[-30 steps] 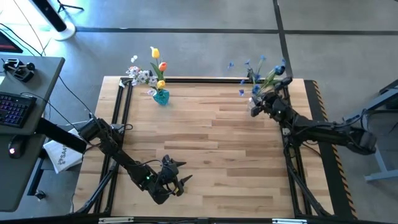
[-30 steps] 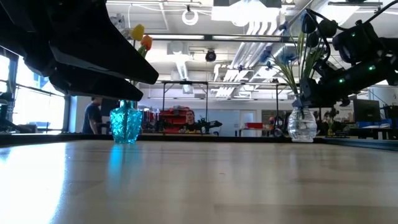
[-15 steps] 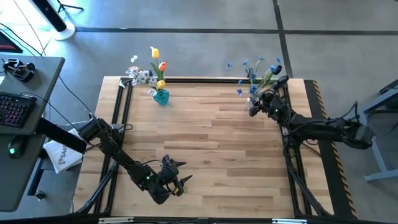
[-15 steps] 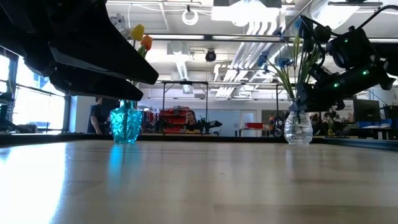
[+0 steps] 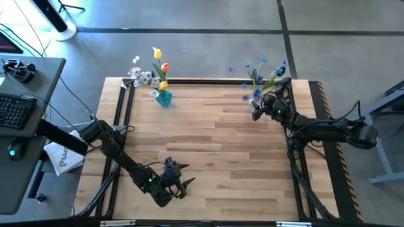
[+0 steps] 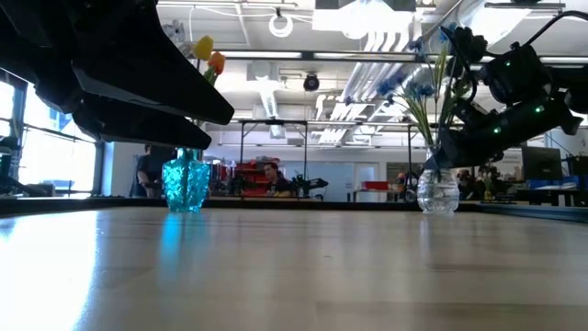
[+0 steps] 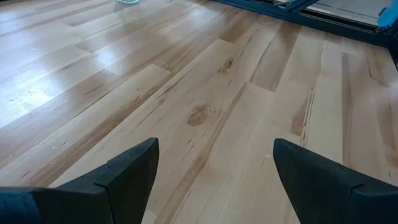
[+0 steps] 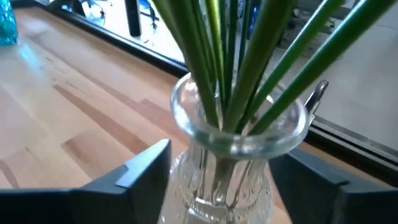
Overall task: Sort flowers into vase by color
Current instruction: Move the transparent vase to the top right of the table, then return to Home Position
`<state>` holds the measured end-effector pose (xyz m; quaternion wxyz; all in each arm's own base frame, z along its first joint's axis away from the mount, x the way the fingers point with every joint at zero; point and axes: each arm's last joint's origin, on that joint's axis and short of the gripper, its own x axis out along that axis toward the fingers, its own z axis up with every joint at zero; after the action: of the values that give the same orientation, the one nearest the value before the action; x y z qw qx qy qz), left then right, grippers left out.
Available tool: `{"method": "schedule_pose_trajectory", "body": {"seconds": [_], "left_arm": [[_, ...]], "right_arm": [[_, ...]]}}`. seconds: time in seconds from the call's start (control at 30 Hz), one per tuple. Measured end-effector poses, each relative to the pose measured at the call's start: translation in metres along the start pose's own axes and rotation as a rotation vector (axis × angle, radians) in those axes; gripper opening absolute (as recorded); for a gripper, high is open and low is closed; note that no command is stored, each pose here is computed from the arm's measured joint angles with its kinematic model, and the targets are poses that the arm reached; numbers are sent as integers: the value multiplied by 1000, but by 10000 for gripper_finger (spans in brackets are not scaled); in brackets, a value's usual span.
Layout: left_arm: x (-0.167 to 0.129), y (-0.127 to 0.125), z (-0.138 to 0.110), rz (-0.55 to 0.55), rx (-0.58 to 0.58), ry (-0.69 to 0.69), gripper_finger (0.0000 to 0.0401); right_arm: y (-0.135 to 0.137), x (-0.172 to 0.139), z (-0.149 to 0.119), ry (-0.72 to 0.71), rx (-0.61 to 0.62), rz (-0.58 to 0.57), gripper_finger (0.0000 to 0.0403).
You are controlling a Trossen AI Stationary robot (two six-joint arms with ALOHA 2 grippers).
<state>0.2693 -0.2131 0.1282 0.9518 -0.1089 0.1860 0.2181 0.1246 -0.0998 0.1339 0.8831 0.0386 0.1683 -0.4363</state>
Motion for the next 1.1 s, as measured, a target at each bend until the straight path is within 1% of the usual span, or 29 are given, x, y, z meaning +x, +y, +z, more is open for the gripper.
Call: {"method": "schedule_pose_trajectory", "body": {"seconds": [0.13,0.23,0.33,0.6,0.8,0.97,1.1], "left_arm": [[0,0,0,0,-1,0,305],[0,0,0,0,-2,0,305],[0,0,0,-1,-4,1,305],[0,0,0,-12,-3,15,305],[0,0,0,-15,-3,18,305],[0,0,0,-14,-2,18,305],[0,0,0,-14,-2,18,305]], "right_arm": [[0,0,-2,26,-7,-1,298],[0,0,-3,36,20,-6,314],[0,0,-4,41,35,-9,316],[0,-3,0,12,40,13,301],[-2,-9,-2,48,33,8,297],[-4,-14,-1,44,35,12,297],[-5,-19,3,13,72,14,297]]}}
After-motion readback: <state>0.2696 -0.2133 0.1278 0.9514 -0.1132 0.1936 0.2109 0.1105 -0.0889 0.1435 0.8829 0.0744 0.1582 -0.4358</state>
